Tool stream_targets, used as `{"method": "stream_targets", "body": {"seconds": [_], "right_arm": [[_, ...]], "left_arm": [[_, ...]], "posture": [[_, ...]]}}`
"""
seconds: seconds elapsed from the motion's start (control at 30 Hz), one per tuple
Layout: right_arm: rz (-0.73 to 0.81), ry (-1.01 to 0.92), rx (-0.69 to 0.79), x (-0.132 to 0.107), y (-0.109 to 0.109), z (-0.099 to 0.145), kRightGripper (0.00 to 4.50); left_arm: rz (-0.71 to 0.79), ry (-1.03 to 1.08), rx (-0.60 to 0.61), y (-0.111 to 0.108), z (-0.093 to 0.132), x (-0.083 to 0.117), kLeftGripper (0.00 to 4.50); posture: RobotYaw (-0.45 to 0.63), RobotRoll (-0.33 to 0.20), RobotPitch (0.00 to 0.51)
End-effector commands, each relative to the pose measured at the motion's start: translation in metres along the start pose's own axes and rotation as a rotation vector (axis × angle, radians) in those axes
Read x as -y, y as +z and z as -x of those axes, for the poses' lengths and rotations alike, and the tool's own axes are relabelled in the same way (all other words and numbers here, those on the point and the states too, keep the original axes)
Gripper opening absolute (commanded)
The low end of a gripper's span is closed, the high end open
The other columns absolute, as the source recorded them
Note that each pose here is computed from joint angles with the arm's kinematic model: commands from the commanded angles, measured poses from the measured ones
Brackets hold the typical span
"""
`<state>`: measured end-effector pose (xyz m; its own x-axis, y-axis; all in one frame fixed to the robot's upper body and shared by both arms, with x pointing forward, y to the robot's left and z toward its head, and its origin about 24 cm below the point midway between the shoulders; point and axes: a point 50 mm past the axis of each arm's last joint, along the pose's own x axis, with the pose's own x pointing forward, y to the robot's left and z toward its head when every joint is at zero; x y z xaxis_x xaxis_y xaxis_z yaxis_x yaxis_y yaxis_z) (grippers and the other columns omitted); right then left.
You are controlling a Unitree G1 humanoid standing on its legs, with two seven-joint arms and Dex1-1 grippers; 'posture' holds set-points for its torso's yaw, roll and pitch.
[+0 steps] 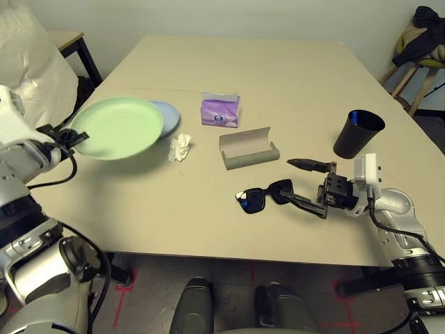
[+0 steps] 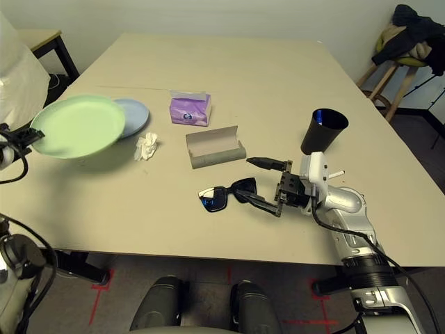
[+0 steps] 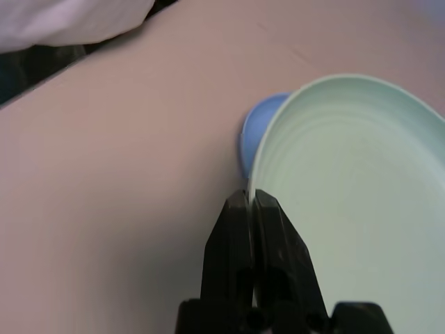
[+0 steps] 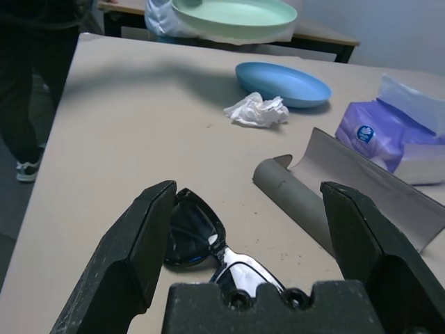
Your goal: Organize and tidy the items on the table.
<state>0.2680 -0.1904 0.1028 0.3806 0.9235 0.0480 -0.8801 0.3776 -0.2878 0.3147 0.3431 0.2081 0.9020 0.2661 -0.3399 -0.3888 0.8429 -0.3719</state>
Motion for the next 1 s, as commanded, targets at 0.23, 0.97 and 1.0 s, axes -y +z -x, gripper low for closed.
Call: {"method": "stream_targets", "body": {"seconds": [0.23, 0.97, 1.0], "right_arm": [[-0.057, -0.176, 0.012, 0.010, 0.006, -0.001, 4.50], [-0.062, -0.262, 0.055, 0.006, 0.009, -0.016, 4.50], [-0.062, -0.264, 0.055, 0.006, 0.009, -0.016, 4.50]], "left_arm": [[0.024, 0.062, 0.027, -0.008, -0.047, 0.029, 0.02], [-0.015, 0.185, 0.131, -0.025, -0.070, 0.053, 0.02], [-0.019, 0.181, 0.130, -0.026, -0.070, 0.054, 0.02]], "posture": [[0.18, 0.000, 0.029], [0.16, 0.000, 0.031], [0.16, 0.000, 0.032]]}}
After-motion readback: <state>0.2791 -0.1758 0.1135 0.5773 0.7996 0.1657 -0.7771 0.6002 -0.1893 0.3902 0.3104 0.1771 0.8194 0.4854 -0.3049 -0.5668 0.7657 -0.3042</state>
